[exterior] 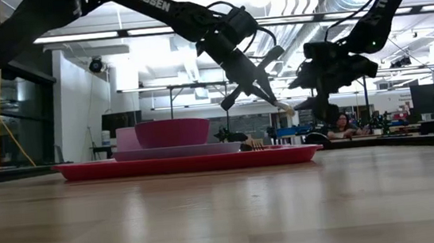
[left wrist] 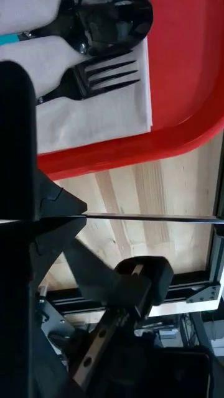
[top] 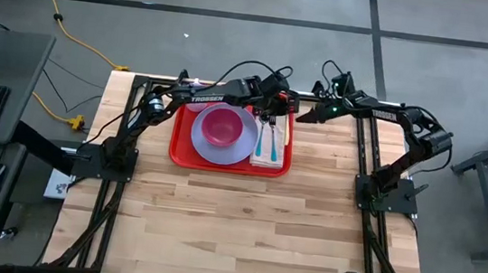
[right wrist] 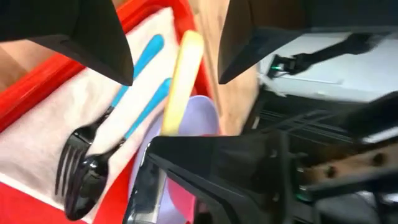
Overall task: Set up tray
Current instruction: Put the yellow knife on the brown napkin
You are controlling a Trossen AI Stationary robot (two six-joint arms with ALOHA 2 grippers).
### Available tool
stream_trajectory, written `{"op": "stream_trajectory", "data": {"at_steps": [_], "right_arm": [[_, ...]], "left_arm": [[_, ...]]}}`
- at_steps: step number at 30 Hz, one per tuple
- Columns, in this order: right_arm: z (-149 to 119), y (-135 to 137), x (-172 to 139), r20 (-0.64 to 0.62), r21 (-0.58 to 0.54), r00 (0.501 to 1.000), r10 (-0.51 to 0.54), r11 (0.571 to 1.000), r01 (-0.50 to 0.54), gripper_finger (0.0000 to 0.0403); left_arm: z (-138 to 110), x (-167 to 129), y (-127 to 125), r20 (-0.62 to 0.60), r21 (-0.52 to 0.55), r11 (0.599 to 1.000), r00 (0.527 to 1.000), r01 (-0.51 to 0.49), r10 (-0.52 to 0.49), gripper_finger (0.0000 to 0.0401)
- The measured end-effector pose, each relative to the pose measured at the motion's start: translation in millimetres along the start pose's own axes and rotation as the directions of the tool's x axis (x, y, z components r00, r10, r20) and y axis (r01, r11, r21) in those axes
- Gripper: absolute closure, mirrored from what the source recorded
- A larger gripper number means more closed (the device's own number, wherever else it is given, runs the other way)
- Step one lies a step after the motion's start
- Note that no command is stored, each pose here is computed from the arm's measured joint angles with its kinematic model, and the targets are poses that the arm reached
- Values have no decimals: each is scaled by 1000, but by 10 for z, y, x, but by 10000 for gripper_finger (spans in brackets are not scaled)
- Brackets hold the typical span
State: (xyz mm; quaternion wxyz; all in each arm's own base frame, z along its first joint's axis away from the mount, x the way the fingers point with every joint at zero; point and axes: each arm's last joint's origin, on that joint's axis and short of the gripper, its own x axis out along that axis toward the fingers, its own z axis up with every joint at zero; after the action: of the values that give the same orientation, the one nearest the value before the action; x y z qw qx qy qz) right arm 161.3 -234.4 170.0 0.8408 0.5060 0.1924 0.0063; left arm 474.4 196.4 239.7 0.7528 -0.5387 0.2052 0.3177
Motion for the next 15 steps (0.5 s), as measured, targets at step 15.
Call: {"op": "stream_trajectory", "data": {"at_steps": [15], "right_arm": [[0, 34, 117, 9, -33, 996, -86, 996, 87, 171]], "left_arm": [[29, -3, -68, 6, -19, 996, 996, 84, -84, 380]]}}
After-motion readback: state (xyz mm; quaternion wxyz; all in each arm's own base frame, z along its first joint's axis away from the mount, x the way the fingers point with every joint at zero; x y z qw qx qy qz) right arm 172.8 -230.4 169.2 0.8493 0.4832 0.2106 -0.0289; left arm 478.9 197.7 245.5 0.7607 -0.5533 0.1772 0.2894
